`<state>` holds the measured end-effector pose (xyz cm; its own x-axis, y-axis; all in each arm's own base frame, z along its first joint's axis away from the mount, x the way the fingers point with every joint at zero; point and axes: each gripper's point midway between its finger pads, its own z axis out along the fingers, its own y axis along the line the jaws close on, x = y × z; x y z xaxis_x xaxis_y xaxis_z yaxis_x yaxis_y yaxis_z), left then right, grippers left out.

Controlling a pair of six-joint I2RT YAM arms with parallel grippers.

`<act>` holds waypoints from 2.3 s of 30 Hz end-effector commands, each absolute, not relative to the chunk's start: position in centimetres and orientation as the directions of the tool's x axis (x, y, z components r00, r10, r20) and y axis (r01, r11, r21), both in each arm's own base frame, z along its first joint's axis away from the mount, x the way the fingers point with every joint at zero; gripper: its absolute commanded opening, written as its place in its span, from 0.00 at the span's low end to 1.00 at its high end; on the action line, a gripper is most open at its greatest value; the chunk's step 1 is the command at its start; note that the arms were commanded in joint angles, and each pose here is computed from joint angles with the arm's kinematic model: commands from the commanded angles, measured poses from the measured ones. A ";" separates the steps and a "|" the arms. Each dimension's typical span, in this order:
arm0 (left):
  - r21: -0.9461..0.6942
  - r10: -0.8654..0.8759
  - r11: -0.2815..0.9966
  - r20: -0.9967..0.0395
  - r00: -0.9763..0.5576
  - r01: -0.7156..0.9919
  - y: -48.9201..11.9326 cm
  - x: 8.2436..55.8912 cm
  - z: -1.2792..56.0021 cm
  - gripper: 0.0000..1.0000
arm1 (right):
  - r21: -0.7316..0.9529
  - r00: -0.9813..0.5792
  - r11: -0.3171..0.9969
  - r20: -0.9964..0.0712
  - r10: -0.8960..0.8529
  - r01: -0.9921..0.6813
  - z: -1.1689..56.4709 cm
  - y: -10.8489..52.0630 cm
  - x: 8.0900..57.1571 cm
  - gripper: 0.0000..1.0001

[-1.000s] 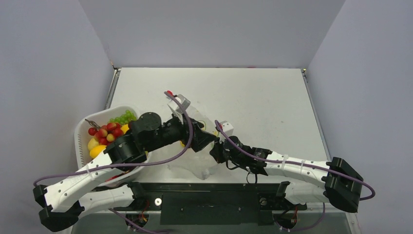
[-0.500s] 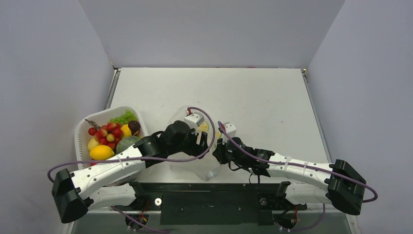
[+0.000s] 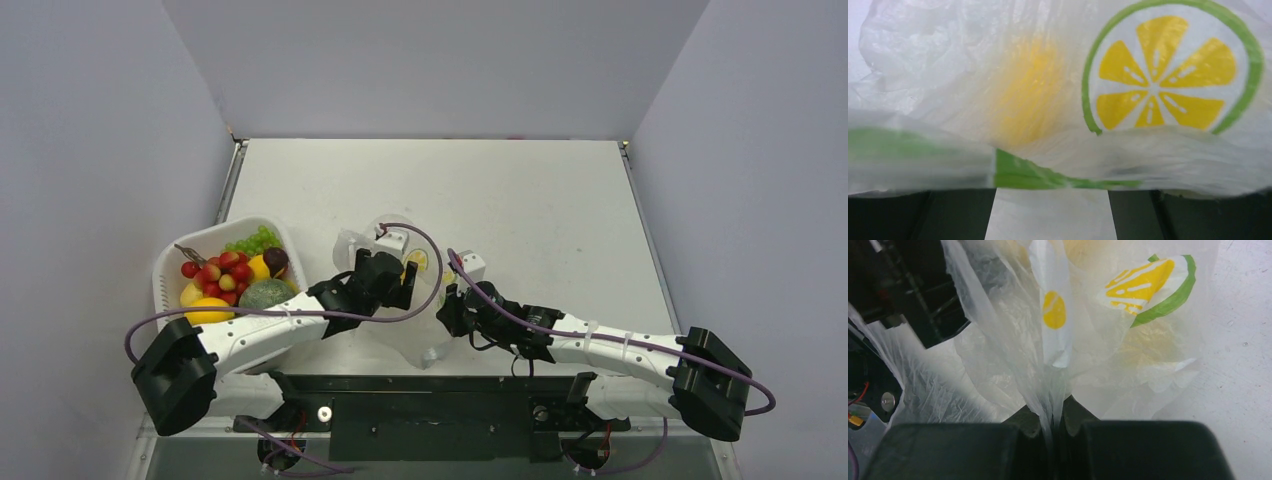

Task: Take the fake fruits out of the plastic bag
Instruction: Take out the fake fruit from the plastic bag.

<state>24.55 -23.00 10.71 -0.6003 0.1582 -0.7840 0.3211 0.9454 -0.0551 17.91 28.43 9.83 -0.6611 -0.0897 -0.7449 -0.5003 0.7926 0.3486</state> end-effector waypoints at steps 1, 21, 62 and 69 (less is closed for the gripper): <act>-0.034 0.092 0.973 -0.852 -0.516 0.229 -22.7 28.1 11.6 0.71 | 0.356 -0.634 0.791 -0.772 -0.052 -0.498 11.2 28.5 18.7 0.00; -0.057 0.152 0.937 -0.822 -0.549 0.345 -26.1 33.3 6.2 0.53 | 0.343 -0.635 0.813 -0.771 -0.043 -0.471 10.5 27.0 18.8 0.00; -0.400 -0.058 0.626 -0.880 -0.471 0.669 -21.7 16.9 29.6 0.00 | 0.278 -0.593 0.934 -0.799 0.096 -0.224 11.9 21.3 24.2 0.00; -0.296 -0.231 0.937 -0.922 -0.312 0.183 -10.1 20.2 31.4 0.00 | 0.282 -0.593 0.935 -0.798 0.104 -0.214 11.9 20.7 24.2 0.00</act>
<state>18.00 -18.77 31.84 -0.4077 -0.1571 -0.8995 0.5662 0.7294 -0.3839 23.77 21.24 11.24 -0.6160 0.0769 -0.7840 -0.2353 0.9318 0.2763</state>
